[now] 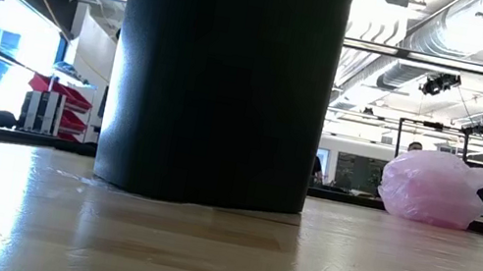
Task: Place trash/remove bag and relplace
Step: Remove the blue trash bag from the trash bin
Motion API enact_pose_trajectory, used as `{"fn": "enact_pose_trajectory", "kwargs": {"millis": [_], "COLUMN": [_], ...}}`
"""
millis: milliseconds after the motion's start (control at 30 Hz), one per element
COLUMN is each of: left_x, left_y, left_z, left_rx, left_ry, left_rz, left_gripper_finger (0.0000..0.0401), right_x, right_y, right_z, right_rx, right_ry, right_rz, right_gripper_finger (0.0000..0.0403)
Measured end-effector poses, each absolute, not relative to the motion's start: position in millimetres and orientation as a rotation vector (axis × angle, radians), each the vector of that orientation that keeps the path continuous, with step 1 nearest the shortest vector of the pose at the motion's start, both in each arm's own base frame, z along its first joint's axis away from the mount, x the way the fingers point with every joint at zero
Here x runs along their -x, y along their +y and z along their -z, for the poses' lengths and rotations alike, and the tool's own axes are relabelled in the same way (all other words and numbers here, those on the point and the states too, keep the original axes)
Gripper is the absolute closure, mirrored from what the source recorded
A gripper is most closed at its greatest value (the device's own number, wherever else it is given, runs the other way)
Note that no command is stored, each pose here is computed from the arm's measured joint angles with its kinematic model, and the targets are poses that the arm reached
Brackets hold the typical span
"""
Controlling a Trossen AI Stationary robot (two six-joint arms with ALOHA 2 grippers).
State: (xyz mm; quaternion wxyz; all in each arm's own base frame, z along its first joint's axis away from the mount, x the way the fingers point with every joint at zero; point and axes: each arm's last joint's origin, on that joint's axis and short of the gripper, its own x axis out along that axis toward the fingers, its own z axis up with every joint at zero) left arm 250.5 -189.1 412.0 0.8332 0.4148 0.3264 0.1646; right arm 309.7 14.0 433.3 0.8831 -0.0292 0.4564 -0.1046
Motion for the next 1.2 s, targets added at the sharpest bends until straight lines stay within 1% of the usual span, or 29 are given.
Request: {"fn": "enact_pose_trajectory", "kwargs": {"millis": [200, 300, 400, 467, 700, 1200], "left_x": [-250, -250, -250, -250, -251, -253], "left_y": [-189, -189, -189, -189, -189, -190], "left_z": [-412, -412, -412, -412, -412, -413], "left_rx": [-0.879, -0.879, -0.879, -0.88, -0.879, -0.883], "left_ry": [0.691, 0.691, 0.691, 0.692, 0.691, 0.678], "left_rz": [-0.349, -0.349, -0.349, -0.349, -0.35, -0.344], "left_gripper_finger": [0.0401, 0.0401, 0.0401, 0.0401, 0.0401, 0.0401], "right_x": [-318, -322, -323, -321, -313, -314], "right_y": [11, 11, 10, 10, 10, 6], "right_z": [-412, -407, -409, -411, -419, -420], "right_rx": [0.083, 0.099, 0.1, 0.099, 0.083, 0.086], "right_ry": [1.013, 0.998, 0.978, 0.972, 0.947, 0.935], "right_rz": [0.199, 0.188, 0.185, 0.186, 0.174, 0.172], "right_gripper_finger": [0.0234, 0.0253, 0.0277, 0.0286, 0.0288, 0.029]}}
